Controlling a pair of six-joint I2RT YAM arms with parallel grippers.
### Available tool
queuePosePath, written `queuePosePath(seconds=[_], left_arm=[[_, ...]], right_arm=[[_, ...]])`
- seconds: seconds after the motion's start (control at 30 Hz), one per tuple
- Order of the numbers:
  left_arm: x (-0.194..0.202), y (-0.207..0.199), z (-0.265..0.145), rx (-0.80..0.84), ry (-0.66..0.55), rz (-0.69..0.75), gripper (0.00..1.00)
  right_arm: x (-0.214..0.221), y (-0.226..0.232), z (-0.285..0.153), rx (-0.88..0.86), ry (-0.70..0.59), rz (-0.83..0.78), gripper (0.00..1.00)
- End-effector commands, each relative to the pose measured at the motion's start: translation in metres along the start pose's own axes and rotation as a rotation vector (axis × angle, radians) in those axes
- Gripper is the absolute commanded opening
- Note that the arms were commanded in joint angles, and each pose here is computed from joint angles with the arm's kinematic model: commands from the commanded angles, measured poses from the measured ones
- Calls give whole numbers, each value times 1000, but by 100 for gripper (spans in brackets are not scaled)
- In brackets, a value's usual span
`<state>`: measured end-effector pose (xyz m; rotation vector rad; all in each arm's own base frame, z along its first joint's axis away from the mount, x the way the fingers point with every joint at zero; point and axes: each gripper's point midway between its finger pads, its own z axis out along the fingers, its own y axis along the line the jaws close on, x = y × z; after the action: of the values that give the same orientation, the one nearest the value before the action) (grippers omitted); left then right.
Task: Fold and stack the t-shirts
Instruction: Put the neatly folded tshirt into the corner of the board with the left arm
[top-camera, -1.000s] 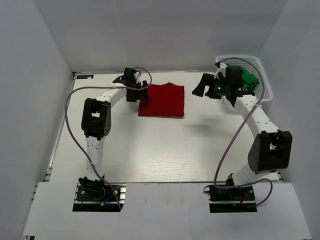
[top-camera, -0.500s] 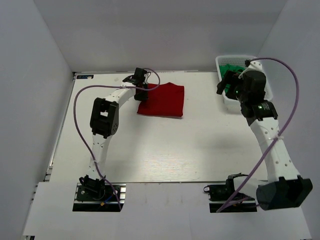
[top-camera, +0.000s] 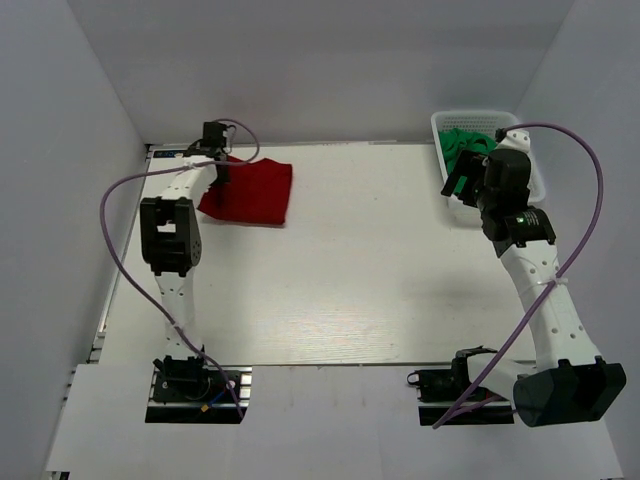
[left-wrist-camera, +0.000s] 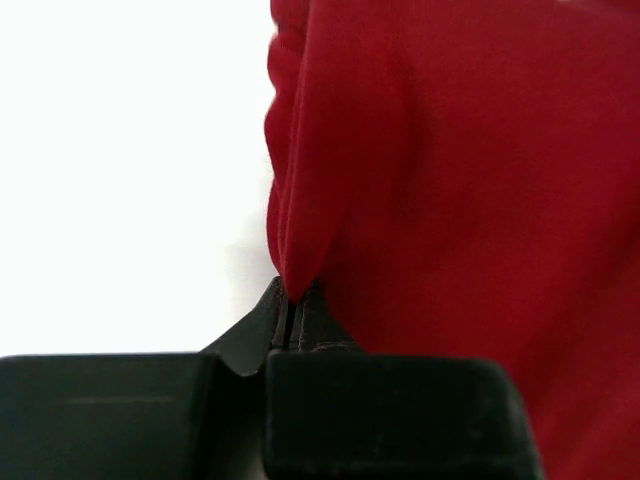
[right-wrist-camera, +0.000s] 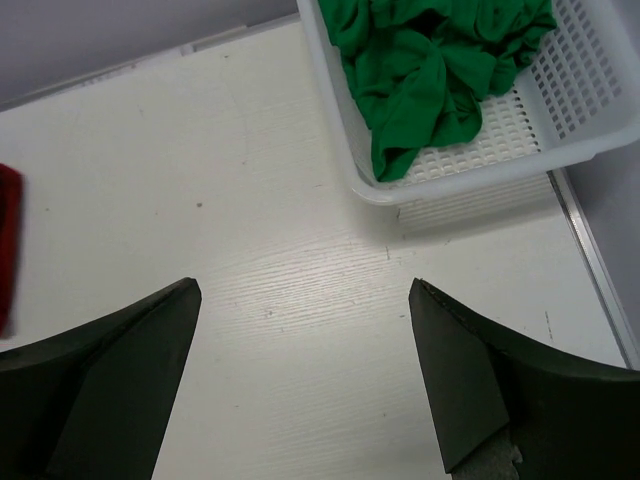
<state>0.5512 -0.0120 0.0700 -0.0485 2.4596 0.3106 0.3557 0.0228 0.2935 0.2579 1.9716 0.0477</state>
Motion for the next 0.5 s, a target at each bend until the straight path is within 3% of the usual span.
queuePosePath(seconds=[0.0, 0.2, 0.47], left_arm=[[-53, 75, -42, -165, -156, 1, 0], [-69, 132, -26, -178, -155, -38, 0], [-98, 163, -3, -171, -200, -70, 0]], right_arm=[[-15, -5, -2, 33, -37, -9, 90], [-17, 4, -2, -14, -37, 20, 90], [-24, 7, -5, -27, -51, 27, 90]])
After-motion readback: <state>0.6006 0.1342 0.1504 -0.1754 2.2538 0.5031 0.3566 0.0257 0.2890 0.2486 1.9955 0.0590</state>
